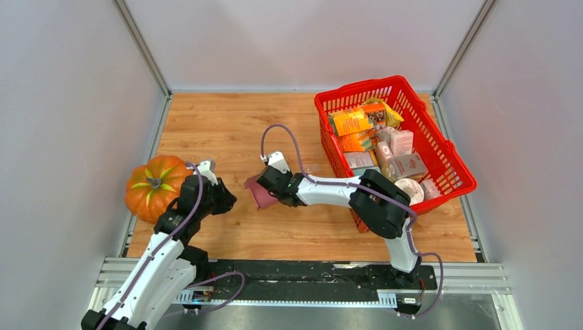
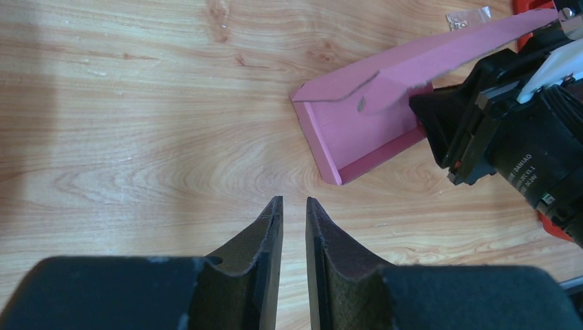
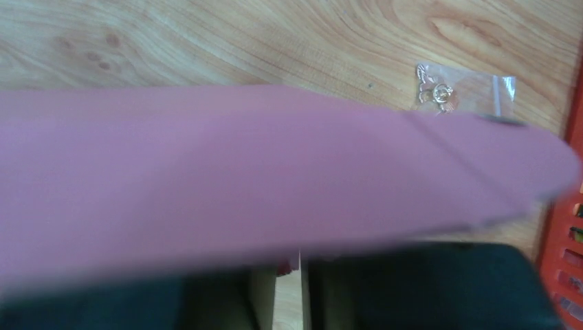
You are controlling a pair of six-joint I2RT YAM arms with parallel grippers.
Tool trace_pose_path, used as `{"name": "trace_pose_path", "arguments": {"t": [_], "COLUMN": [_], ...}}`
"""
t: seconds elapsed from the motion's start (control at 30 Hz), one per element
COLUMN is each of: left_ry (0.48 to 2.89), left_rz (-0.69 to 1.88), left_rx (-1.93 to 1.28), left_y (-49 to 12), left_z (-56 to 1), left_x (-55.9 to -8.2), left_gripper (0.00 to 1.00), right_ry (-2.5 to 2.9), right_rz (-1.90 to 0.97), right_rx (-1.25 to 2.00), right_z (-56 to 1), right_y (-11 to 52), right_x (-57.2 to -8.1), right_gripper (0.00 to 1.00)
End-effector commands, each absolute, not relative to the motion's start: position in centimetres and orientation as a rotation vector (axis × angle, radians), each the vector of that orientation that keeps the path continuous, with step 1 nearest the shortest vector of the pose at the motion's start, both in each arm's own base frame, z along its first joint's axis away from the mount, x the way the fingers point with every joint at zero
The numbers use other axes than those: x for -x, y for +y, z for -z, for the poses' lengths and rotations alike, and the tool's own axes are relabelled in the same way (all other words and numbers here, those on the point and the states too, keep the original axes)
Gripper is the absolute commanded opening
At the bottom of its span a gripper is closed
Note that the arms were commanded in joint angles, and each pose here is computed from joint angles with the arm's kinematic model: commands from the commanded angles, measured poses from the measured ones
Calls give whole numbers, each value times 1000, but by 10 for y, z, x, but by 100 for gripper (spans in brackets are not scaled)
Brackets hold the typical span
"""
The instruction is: Fold the paper box
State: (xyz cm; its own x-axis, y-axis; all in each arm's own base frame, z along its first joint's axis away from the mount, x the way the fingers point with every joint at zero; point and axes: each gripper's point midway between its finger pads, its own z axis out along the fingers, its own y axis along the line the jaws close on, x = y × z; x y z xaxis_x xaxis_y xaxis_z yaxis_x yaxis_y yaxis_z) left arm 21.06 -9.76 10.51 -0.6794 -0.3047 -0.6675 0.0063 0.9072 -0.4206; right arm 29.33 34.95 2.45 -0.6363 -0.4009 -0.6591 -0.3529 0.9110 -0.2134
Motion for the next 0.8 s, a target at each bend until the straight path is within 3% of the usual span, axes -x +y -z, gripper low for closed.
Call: {"name": "trace_pose_path", "arguments": {"t": [0.0,0.33,0.77], "left_ry": [2231,2234,2251], "left_rz": [511,535,539], "left_rx": [225,234,215], "left_y": [-97,-98,-100], "left_z": [-114,-106,-104], "left_x": [-214,-206,-206], "left_gripper": [26,26,26], "right_ry": [2359,2245,2238], "right_rz": [-101,-356,-193], "right_rx": [533,497,519], "right_z": [-42,-100,-63], "right_y": [351,357,352], "right_x": [-279,-284,-308], "right_gripper": [23,48,37]}}
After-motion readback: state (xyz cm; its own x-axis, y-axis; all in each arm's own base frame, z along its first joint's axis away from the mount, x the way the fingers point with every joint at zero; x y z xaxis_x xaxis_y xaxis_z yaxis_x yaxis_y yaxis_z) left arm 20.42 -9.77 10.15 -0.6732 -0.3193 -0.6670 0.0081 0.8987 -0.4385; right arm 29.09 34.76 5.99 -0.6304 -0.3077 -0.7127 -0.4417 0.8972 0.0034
